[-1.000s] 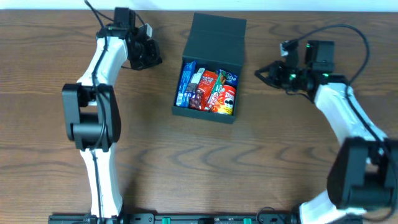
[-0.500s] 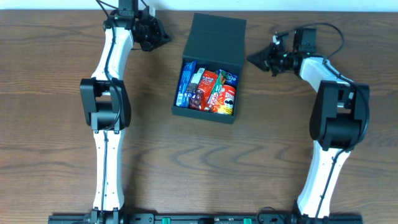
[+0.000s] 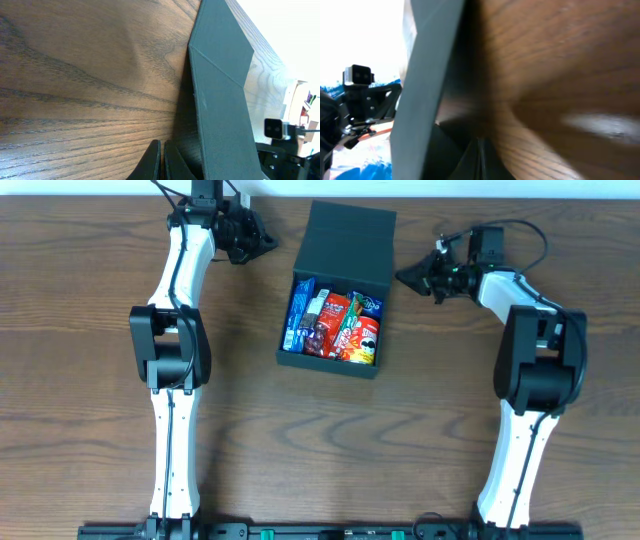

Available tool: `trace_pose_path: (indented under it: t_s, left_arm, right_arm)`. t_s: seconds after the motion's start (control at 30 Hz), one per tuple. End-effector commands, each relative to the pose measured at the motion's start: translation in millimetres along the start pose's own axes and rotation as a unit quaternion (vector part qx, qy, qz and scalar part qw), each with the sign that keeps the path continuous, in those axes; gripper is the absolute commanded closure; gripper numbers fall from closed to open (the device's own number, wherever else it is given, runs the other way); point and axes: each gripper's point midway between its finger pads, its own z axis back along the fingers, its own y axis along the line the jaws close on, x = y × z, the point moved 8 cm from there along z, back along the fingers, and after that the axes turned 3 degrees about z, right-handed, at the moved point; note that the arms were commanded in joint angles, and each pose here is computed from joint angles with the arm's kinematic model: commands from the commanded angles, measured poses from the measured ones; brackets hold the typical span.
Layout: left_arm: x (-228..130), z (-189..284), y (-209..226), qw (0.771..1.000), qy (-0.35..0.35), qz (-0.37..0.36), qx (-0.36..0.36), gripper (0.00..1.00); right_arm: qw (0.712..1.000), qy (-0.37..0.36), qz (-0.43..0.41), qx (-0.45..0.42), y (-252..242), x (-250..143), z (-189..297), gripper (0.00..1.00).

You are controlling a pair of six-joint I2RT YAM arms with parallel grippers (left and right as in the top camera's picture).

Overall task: Pack container
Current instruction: 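Swing the lid forward with both grippers to close the box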

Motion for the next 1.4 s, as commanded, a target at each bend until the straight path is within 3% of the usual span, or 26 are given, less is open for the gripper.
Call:
trace_pose_path:
  t_s: [0.0, 0.7, 1.1, 1.37]
  left_arm:
    - [1.5, -2.9, -0.9, 1.000, 0.001, -0.001, -0.005, 0.95]
    - [-2.1, -4.1, 0.7, 1.000, 0.008, 0.004, 0.004, 0.95]
    - [-3.8, -4.2, 5.9, 1.000, 0.006, 0.013, 0.028, 0.94]
    - [-10.9, -11.4, -15.9, 0.999, 0.033, -0.009, -0.037, 0.94]
  right_arm:
    - [1.000, 0.006, 0.003, 0.015, 0.8, 1.6, -5.2, 0.98]
    - [0.994, 0.010, 0.073, 0.083, 32.4, 1.7, -19.0, 0.98]
    - [0.945, 0.048, 0.229, 0.230, 81.0, 1.9, -4.7, 0.98]
    - [0.921, 0.091, 0.265, 0.271, 93.3, -10.2, -4.2, 0.98]
